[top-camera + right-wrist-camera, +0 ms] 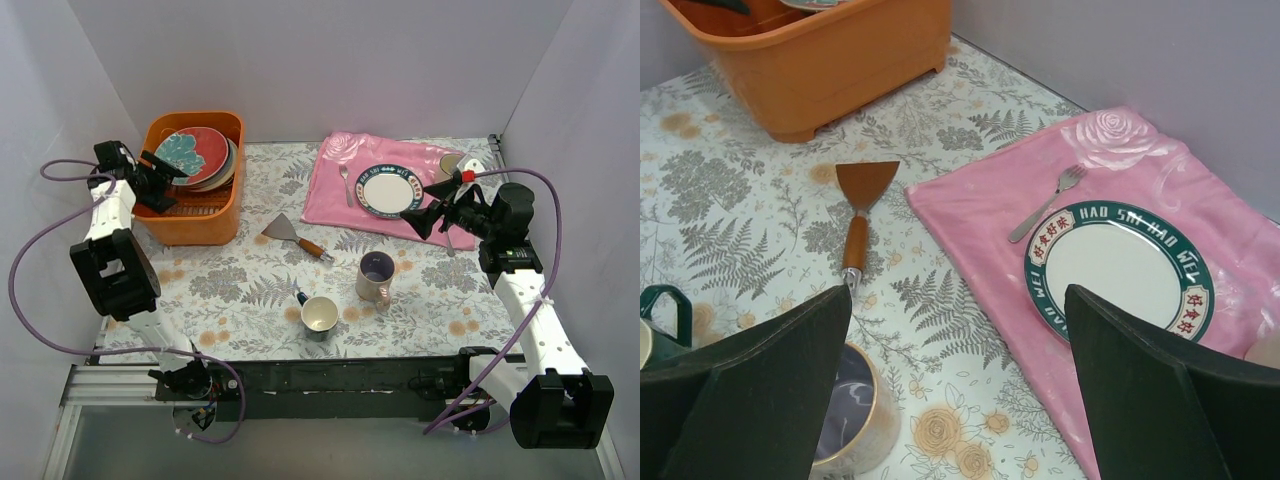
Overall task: Place the mixed dishes into the plastic bin
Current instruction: Place the plate in the plastic bin, then pick up the cup at the center of the board.
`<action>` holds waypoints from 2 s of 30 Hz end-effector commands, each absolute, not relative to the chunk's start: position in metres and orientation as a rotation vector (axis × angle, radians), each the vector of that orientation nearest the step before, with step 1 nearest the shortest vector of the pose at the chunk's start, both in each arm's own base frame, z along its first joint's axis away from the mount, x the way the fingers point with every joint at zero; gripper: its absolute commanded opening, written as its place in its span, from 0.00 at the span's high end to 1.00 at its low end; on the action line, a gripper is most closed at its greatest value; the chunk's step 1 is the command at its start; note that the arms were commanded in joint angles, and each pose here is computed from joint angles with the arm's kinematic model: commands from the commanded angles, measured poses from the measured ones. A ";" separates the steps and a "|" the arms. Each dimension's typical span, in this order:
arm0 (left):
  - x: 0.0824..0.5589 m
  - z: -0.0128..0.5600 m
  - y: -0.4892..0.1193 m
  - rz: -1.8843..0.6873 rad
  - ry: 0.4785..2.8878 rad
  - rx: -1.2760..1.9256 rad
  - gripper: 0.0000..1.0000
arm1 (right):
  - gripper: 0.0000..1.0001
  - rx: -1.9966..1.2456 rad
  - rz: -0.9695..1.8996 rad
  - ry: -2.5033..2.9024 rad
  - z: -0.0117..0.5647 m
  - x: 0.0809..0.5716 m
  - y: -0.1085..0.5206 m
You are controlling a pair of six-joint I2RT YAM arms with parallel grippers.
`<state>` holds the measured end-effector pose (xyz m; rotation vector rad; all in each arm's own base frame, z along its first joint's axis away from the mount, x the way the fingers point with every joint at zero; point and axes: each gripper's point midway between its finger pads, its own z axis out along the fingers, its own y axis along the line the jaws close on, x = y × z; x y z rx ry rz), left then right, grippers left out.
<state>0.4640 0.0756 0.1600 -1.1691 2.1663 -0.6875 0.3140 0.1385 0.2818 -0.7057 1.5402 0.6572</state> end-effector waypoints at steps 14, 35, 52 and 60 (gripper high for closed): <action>0.445 0.325 0.061 -0.738 1.838 -0.803 0.02 | 0.05 -0.916 0.755 1.534 0.270 0.289 0.153; 0.433 0.422 -0.031 -0.497 1.747 -0.155 0.02 | 0.05 -1.470 0.724 1.550 0.210 0.262 0.190; 0.394 0.396 -0.059 -0.644 1.751 -0.065 0.02 | 0.21 -1.812 0.508 1.594 0.157 0.279 0.209; 0.374 0.381 -0.096 -0.941 1.763 -0.017 0.02 | 0.39 -1.874 0.485 1.618 0.135 0.276 0.209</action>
